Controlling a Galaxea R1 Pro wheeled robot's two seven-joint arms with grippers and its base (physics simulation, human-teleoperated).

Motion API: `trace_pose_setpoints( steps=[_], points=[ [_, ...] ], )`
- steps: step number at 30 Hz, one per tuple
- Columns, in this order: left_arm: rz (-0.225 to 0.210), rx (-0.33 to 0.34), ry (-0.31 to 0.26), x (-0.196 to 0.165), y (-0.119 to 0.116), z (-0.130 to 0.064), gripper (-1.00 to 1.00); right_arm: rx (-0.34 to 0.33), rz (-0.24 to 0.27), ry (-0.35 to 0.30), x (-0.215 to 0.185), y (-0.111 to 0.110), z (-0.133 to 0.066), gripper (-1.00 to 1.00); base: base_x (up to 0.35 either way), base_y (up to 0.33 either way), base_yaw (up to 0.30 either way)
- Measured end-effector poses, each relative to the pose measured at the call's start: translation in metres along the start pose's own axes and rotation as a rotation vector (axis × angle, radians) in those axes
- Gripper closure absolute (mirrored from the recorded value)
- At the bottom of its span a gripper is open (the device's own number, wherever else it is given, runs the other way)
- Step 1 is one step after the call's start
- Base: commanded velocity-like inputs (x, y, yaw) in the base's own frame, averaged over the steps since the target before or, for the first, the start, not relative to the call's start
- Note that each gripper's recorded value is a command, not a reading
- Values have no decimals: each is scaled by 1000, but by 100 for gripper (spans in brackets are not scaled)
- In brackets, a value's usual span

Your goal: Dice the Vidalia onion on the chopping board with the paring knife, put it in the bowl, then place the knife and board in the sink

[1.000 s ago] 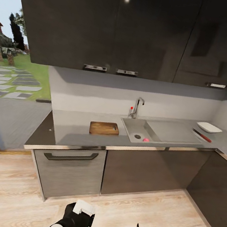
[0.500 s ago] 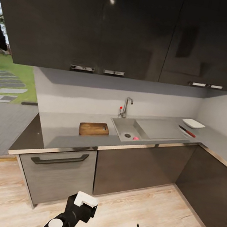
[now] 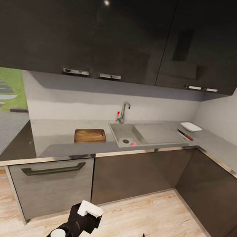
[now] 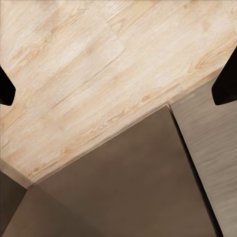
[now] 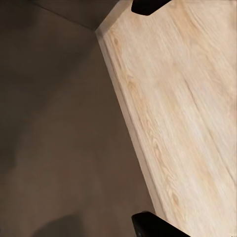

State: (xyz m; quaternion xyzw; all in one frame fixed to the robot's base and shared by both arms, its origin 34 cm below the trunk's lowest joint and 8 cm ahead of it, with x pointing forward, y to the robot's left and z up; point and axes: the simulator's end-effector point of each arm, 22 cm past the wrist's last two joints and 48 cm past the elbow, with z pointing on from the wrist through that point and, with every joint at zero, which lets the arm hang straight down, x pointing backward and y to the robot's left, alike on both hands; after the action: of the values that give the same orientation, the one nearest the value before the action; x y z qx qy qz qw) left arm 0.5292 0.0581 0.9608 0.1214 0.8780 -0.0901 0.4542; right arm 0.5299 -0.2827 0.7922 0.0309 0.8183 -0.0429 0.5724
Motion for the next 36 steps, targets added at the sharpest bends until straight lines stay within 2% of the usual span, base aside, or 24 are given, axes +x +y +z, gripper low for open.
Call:
trace_pose_setpoints(
  steps=[10, 23, 36],
  points=[
    [10, -2, 14, 7, 3, 1, -100, -2, -2, 32, 7, 1, 0, -100, 0, 0, -46],
    [14, -5, 3, 3, 3, -1, -100, -2, -1, 19, 0, 1, 1, -100, 3, 0, -200],
    [19, -7, -3, 2, 2, -3, -100, 0, -1, 5, -6, -1, 1, -100, 92, 0, -211]
  ],
)
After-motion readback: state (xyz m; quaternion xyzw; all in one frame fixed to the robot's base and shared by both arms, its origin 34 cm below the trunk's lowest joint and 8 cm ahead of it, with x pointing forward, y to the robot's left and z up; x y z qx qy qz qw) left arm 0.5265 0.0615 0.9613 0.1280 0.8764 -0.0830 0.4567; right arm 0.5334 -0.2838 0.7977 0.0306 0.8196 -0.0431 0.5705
